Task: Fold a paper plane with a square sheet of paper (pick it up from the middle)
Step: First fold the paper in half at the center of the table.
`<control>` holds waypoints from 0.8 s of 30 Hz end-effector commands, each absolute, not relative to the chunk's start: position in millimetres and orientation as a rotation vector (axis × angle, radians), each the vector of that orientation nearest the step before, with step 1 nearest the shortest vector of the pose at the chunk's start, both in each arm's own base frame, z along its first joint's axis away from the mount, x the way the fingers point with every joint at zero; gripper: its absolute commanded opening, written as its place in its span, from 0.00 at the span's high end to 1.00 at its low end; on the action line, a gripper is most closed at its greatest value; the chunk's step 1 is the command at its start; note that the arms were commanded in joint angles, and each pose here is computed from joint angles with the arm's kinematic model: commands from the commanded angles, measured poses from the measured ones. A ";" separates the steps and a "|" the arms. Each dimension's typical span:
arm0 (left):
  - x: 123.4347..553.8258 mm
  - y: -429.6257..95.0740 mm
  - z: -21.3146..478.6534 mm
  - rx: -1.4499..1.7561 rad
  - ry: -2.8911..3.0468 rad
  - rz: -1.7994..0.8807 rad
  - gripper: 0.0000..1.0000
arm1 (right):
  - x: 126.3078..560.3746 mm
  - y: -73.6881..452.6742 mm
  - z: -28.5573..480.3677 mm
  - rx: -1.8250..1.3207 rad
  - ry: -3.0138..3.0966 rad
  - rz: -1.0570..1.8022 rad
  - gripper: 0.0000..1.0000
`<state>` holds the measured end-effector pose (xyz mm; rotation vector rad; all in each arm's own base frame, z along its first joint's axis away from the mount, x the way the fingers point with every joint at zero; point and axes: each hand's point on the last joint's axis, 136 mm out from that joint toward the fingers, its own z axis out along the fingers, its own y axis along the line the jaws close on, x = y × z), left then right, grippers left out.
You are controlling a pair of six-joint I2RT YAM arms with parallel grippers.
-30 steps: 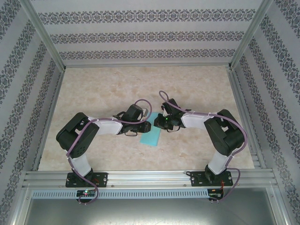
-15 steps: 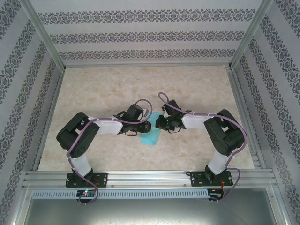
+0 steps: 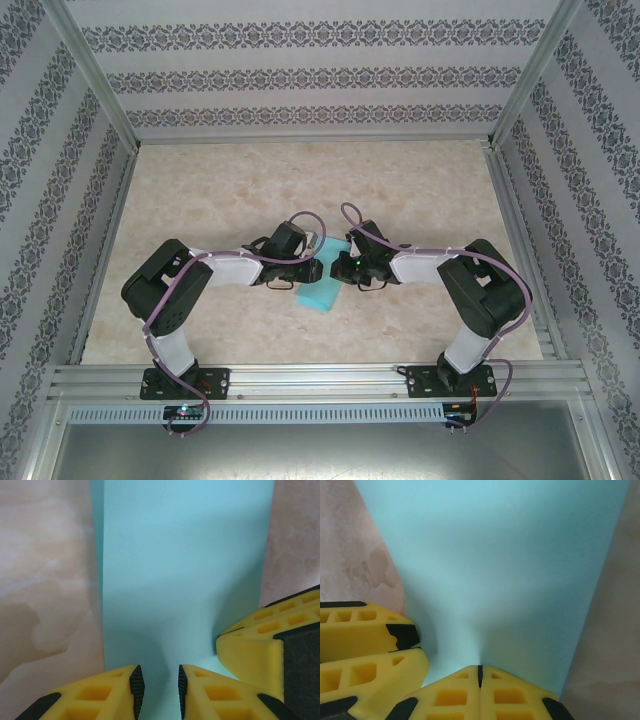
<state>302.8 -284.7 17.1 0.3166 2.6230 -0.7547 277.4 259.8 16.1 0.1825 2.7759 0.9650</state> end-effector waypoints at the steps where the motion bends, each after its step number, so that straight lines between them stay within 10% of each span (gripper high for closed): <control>1: 256.0 -247.8 -52.2 0.366 2.887 -0.517 0.68 | 255.6 245.6 0.7 0.167 2.862 0.866 0.96; 24: 253.5 -246.8 -50.9 0.392 2.898 -0.512 0.68 | 264.0 264.5 55.3 0.191 2.690 1.066 0.97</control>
